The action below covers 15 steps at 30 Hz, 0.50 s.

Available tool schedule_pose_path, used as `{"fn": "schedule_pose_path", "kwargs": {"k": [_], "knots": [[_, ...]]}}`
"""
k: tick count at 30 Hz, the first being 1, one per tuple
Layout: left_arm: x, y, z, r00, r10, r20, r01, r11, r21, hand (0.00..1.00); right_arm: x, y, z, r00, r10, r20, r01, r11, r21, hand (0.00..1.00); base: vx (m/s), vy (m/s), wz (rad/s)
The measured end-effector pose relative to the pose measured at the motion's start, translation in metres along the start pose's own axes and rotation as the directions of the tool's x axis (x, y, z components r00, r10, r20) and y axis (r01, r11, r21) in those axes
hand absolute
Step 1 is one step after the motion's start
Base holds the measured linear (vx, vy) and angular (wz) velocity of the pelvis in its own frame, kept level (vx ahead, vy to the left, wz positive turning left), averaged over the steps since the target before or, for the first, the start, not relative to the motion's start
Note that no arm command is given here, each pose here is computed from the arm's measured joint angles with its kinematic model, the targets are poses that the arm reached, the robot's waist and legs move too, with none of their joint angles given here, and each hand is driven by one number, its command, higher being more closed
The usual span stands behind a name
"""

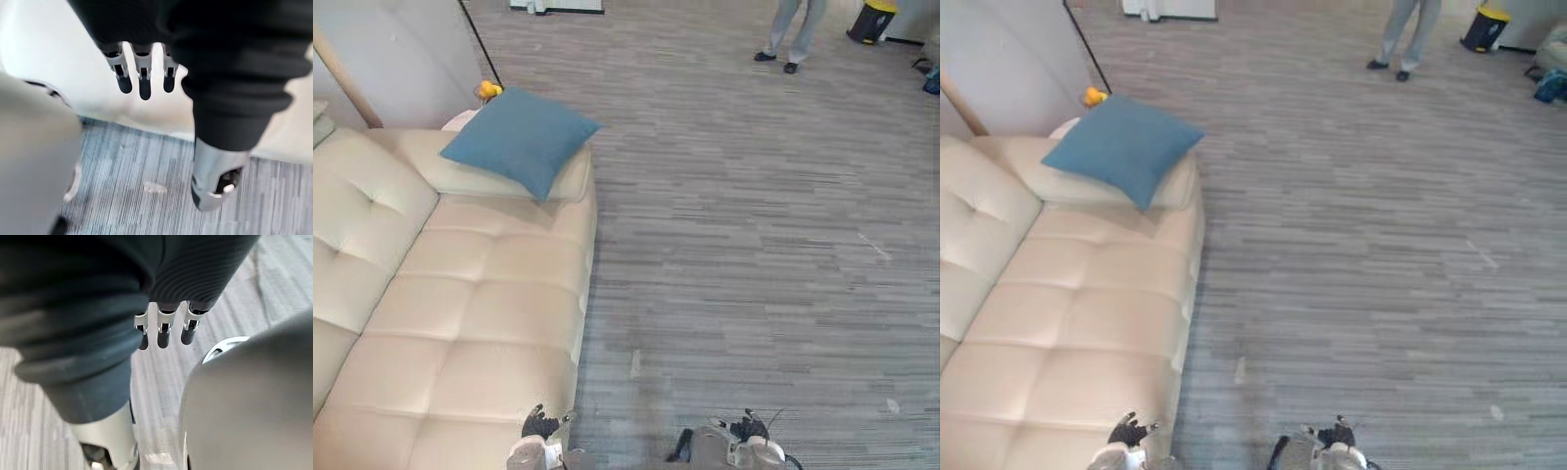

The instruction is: Pick up cushions and gather them together orderly.

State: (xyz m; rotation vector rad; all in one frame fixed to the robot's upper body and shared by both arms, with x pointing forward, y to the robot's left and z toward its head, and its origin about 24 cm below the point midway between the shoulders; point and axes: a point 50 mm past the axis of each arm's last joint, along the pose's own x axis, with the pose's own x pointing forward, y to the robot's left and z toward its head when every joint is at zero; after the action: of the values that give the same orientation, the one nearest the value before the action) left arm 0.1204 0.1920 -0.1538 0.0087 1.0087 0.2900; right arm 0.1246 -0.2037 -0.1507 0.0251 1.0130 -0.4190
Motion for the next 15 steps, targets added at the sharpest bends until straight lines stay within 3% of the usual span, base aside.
{"fn": "schedule_pose_path", "kwargs": {"k": [8,15], "knots": [[0.0,-0.01,0.002,1.0,-0.017,-0.003,0.017,1.0,-0.025,0.0,0.004,-0.014,0.006,0.999,-0.043,-0.002,0.043,0.999,0.015,0.0,0.39,-0.269,0.14],[0.0,-0.005,0.018,0.997,0.003,0.08,0.001,0.998,-0.055,0.0,0.001,-0.006,-0.004,0.999,-0.028,-0.033,0.029,1.0,0.009,0.0,0.41,-0.037,0.08]]}}
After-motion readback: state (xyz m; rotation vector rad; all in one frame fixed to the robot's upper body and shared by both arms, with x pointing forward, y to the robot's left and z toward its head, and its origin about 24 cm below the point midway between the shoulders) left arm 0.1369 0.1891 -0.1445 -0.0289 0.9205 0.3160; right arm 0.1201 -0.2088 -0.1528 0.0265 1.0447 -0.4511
